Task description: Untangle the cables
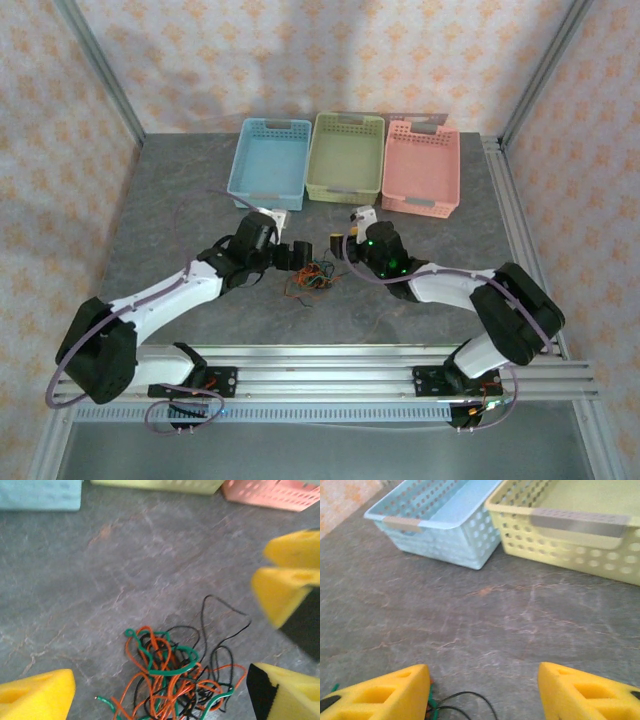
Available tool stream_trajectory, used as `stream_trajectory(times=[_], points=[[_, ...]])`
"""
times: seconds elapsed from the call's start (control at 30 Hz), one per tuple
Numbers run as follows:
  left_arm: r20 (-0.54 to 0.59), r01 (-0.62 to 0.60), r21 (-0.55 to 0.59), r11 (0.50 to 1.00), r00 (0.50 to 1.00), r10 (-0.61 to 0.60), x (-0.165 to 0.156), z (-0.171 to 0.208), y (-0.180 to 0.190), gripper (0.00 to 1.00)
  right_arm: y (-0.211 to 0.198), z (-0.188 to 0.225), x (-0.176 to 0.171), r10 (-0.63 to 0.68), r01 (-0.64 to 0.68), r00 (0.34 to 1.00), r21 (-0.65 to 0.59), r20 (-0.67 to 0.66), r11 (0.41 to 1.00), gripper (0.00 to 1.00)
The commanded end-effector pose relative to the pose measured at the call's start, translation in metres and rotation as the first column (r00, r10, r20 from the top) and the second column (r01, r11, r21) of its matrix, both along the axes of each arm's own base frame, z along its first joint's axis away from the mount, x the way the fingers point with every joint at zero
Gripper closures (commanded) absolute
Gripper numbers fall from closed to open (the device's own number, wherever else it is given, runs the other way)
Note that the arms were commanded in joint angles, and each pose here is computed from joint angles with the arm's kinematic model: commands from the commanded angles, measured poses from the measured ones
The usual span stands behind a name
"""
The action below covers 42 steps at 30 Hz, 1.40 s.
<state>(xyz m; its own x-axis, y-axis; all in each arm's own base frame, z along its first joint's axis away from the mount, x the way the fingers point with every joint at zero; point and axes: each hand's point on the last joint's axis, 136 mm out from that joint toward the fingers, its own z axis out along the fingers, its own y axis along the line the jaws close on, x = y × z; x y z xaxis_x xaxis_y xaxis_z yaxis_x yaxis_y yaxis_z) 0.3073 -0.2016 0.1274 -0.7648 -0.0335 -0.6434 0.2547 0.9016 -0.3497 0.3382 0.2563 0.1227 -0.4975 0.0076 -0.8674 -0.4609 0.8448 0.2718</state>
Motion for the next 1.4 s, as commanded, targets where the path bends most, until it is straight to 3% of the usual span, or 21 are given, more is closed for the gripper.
stream_trajectory(times=[0.0, 0.17, 0.37, 0.6, 0.83, 1.03, 1.13, 1.27, 1.37], points=[[-0.063, -0.009, 0.009, 1.000, 0.998, 0.009, -0.002, -0.003, 0.000, 0.14, -0.005, 0.019, 0.008, -0.058, 0.055, 0.997, 0.077, 0.043, 0.996, 0.42], [-0.185, -0.004, -0.013, 1.000, 0.983, 0.001, -0.015, -0.017, -0.006, 0.16, 0.003, 0.009, 0.010, -0.033, 0.033, 0.999, 0.085, 0.003, 0.996, 0.42], [-0.252, -0.010, -0.008, 1.000, 0.968, 0.007, -0.025, -0.022, -0.006, 0.20, 0.006, 0.000, 0.012, -0.033, 0.035, 0.999, 0.076, -0.017, 0.996, 0.42], [-0.318, -0.046, 0.040, 0.998, 0.946, 0.056, -0.046, -0.054, 0.012, 0.23, 0.004, 0.003, 0.012, -0.038, 0.039, 0.999, 0.080, -0.013, 0.996, 0.43], [-0.305, -0.016, 0.025, 1.000, 0.952, 0.022, -0.051, -0.060, 0.009, 0.46, 0.005, -0.001, 0.012, -0.036, 0.037, 0.999, 0.073, -0.021, 0.997, 0.43], [-0.302, -0.002, 0.049, 0.999, 0.953, 0.016, -0.050, -0.061, 0.010, 0.87, 0.005, -0.003, 0.013, -0.026, 0.027, 0.999, 0.044, -0.019, 0.999, 0.43], [-0.279, -0.015, 0.070, 0.997, 0.960, 0.034, -0.049, -0.059, 0.015, 0.99, 0.006, -0.002, 0.012, -0.009, 0.010, 1.000, 0.022, -0.012, 1.000, 0.44], [-0.242, -0.040, 0.098, 0.994, 0.968, 0.063, -0.047, -0.054, 0.024, 1.00, 0.015, -0.002, 0.006, 0.068, -0.068, 0.998, 0.005, -0.008, 0.998, 0.45], [-0.240, -0.041, 0.107, 0.993, 0.969, 0.066, -0.047, -0.056, 0.025, 1.00, 0.034, -0.003, -0.007, 0.200, -0.200, 0.980, 0.028, -0.011, 0.979, 0.46]])
